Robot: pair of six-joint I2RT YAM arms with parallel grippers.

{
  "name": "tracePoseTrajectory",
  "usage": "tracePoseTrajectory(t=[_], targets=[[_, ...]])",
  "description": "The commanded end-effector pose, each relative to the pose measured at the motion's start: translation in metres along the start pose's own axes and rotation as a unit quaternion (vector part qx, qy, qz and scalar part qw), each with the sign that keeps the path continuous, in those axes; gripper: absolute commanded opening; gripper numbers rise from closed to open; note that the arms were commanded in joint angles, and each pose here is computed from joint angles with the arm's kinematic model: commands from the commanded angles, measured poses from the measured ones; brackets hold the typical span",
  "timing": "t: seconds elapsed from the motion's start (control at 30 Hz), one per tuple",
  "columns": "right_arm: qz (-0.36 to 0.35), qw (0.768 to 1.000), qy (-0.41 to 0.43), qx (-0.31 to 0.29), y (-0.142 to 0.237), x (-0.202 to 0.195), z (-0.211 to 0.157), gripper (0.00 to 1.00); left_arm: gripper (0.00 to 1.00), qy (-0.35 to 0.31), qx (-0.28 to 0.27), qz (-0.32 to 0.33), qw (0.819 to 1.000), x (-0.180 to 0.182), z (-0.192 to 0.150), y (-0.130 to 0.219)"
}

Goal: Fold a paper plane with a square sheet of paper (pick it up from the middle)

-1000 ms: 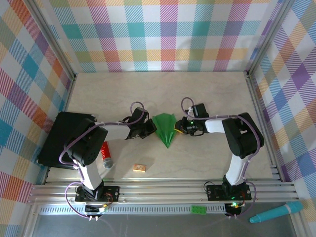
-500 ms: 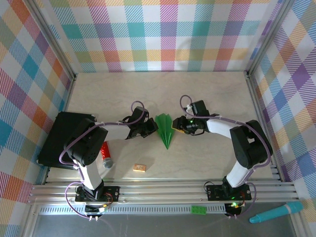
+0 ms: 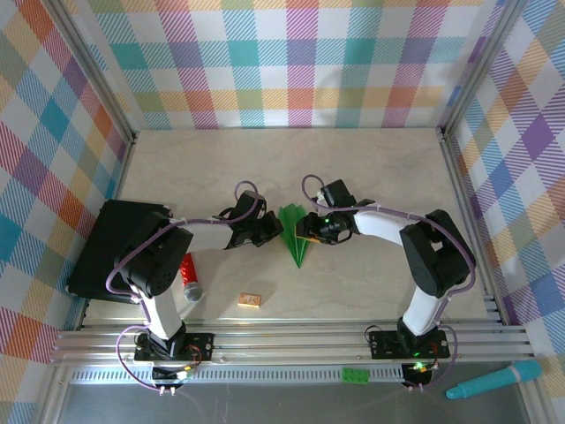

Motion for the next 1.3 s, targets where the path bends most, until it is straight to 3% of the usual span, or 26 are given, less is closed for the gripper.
tracePoseTrajectory(t=[0.0,0.67,1.27], targets=[[-0.015,1.000,-0.004,0.003,-0.003,-0.003,0.001,0.46,0.07,0.002,-0.002,-0.010,1.000,-0.004,0.006,-0.002],[-0.029,0.999,0.030,0.023,-0.012,0.005,-0.016,0.47,0.07,0.001,-0.002,-0.014,1.000,-0.007,0.007,0.000],[-0.121,0.988,0.089,0.017,-0.025,0.004,-0.025,0.52,0.07,0.003,0.005,-0.023,1.000,-0.010,0.005,-0.001]])
Point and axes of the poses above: each hand's point on the last joint's axis, 136 mm out from that joint toward the fingers, its own y axis back along the fingers, its own x axis along the line the jaws close on, z = x × y, the point moved 1 cm from there along y, back along the fingers, and after that the axes turned 12 degrees about -y, right-handed, at the moved point
